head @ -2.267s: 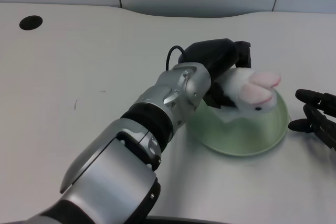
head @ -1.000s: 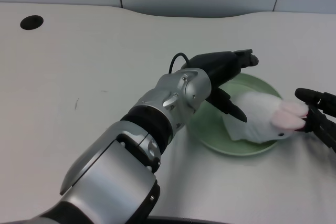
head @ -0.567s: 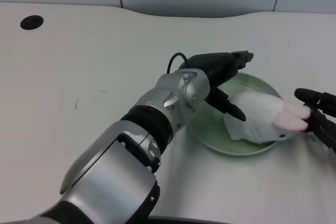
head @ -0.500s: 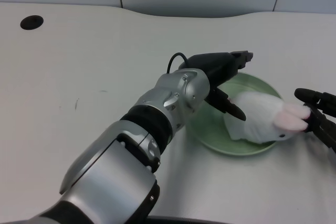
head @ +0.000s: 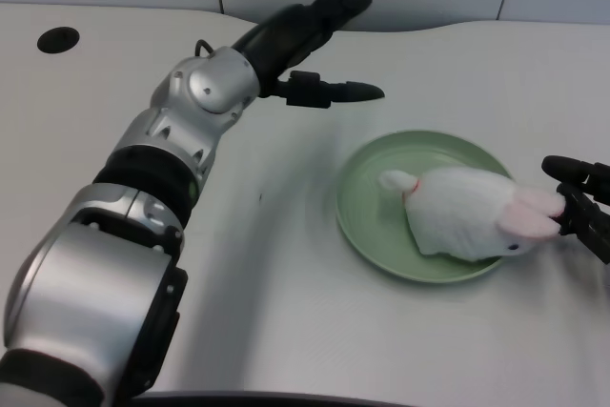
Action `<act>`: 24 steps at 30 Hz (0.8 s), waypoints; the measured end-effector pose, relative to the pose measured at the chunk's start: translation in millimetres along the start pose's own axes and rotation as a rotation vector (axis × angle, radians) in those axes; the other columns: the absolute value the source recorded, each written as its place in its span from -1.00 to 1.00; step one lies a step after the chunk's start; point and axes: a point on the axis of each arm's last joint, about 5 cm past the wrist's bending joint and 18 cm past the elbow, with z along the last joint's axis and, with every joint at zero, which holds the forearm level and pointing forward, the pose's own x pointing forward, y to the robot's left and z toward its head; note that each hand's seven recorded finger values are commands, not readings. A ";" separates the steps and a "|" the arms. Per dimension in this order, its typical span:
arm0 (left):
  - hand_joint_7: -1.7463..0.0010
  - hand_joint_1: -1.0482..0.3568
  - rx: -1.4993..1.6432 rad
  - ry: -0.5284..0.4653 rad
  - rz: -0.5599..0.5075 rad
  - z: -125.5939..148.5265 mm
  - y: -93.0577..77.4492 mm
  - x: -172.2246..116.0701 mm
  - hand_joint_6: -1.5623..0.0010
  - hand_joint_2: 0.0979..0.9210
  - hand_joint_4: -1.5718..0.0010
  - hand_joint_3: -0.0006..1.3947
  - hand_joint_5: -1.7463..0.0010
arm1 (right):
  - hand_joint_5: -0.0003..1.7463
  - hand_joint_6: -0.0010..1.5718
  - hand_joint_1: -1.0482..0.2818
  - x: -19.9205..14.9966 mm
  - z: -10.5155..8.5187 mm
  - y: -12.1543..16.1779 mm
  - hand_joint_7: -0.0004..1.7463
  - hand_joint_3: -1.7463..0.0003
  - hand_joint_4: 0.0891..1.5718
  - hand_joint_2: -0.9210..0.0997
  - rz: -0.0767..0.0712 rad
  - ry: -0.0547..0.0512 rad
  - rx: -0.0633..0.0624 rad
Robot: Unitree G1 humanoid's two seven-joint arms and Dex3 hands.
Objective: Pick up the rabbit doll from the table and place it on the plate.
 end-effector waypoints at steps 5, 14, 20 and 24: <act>0.96 -0.58 -0.076 -0.013 0.056 -17.6 17.8 -15.9 0.85 1.00 0.86 -0.57 0.92 | -0.03 0.26 -0.09 0.3 1.8 -3.5 -0.99 0.72 -0.12 -1.00 0.003 0.006 -0.006; 0.93 -0.55 -0.218 -0.008 0.138 -61.7 33.3 -54.0 0.65 1.00 0.65 -0.60 0.84 | -0.04 0.26 -0.08 2.0 5.1 -4.0 -0.99 0.72 -0.09 -1.00 0.010 -0.001 -0.035; 0.90 -0.35 -0.392 -0.016 0.223 -88.6 22.0 -81.7 0.40 1.00 0.28 -0.59 0.65 | -0.06 0.25 -0.09 3.0 6.0 -3.3 -1.00 0.72 -0.10 -1.00 0.010 -0.002 -0.042; 0.93 -0.33 -0.508 0.065 0.238 -111.3 2.7 -105.0 0.34 1.00 0.25 -0.57 0.55 | -0.05 0.25 -0.09 2.7 6.3 -4.1 -1.00 0.73 -0.10 -1.00 0.006 -0.004 -0.043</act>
